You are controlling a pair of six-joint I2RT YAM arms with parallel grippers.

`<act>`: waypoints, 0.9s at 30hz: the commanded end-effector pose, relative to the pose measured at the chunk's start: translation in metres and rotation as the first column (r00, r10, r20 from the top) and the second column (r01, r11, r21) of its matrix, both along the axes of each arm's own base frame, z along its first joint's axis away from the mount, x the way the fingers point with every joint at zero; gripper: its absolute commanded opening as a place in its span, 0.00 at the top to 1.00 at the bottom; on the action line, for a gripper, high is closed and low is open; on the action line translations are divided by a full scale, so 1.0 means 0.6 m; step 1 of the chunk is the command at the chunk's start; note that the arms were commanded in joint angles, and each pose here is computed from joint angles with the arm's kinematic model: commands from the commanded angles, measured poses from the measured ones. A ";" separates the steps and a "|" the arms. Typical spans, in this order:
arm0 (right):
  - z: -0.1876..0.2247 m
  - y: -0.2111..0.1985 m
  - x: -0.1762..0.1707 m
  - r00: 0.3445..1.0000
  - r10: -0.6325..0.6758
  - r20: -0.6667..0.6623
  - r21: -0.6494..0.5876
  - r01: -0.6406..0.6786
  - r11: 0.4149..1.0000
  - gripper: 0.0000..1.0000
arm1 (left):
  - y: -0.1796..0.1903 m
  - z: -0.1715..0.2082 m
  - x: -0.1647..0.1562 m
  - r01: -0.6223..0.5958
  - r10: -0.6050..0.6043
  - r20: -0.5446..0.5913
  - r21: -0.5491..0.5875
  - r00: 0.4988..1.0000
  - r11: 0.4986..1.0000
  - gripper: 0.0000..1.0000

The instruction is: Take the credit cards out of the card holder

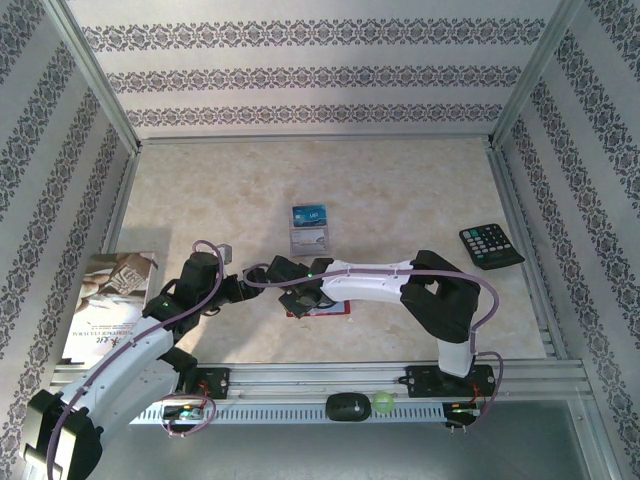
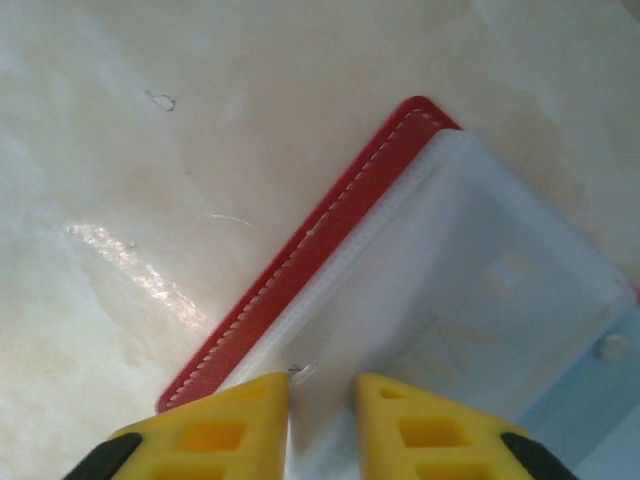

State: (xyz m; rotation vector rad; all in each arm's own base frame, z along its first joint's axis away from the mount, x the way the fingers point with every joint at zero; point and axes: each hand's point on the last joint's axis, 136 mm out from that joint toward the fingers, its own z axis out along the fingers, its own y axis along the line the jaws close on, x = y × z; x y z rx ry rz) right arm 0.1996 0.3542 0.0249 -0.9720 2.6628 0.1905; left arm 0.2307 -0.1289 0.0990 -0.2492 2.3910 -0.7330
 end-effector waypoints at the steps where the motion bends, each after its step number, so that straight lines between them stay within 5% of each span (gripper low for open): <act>1: -0.006 -0.005 -0.003 1.000 0.004 0.017 -0.011 -0.004 1.000 0.87 | -0.004 0.006 0.007 0.009 -0.008 0.024 -0.024 1.000 1.000 0.08; 6: 0.020 0.012 0.008 0.998 0.003 0.060 0.092 -0.008 0.996 1.00 | -0.031 -0.002 0.006 0.062 -0.062 0.005 -0.082 0.998 0.995 0.31; 11: 0.050 0.023 0.019 0.995 -0.067 0.073 0.257 0.046 0.965 1.00 | -0.072 -0.019 0.005 0.115 -0.116 -0.012 -0.099 0.993 0.988 0.53; 19: 0.075 0.014 0.030 0.975 -0.220 0.028 0.419 0.188 0.888 1.00 | -0.134 -0.040 0.009 0.183 -0.187 -0.022 -0.115 0.982 0.976 0.66; 27: 0.070 0.001 0.025 0.967 -0.256 0.005 0.442 0.228 0.868 1.00 | -0.159 -0.078 0.013 0.194 -0.199 -0.062 -0.083 0.978 0.978 0.84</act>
